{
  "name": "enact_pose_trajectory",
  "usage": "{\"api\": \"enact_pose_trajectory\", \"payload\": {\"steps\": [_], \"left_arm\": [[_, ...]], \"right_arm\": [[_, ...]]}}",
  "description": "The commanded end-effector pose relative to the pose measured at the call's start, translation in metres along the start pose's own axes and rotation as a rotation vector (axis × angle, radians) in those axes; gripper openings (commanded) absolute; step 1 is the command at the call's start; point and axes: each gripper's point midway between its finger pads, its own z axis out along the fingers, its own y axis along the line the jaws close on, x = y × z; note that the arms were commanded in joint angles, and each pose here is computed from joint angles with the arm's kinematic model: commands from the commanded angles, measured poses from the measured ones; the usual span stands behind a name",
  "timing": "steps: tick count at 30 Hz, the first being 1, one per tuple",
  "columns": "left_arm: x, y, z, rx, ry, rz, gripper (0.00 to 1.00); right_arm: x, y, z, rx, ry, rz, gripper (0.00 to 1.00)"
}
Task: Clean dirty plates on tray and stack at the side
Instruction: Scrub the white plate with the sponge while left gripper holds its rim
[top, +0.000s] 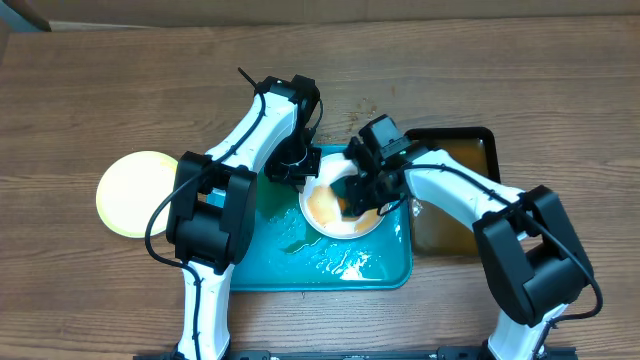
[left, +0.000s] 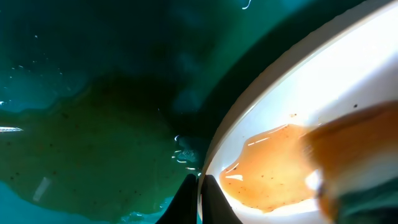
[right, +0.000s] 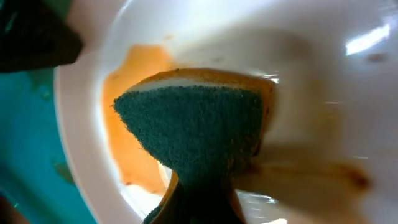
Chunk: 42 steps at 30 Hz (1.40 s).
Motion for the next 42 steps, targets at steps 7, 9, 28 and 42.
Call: {"api": "enact_pose_trajectory", "payload": {"steps": [7,9,28,42], "left_arm": [[0.001,0.0,0.0,-0.003,0.0,-0.013,0.04],[0.001,0.0,0.0,-0.003,0.001,-0.013,0.04],[0.002,-0.001,0.001,-0.005,0.004,-0.009,0.04],[0.002,-0.002,0.001,-0.005,0.004,-0.007,0.04]], "right_arm": [[-0.01,0.019,-0.005,-0.023,-0.021,0.037,0.04],[-0.023,0.007,-0.018,0.036,-0.066,0.075,0.04],[-0.009,-0.058,-0.027,0.236,-0.091,0.161,0.04],[0.006,0.0,-0.008,-0.05,-0.022,0.108,0.04]]}}
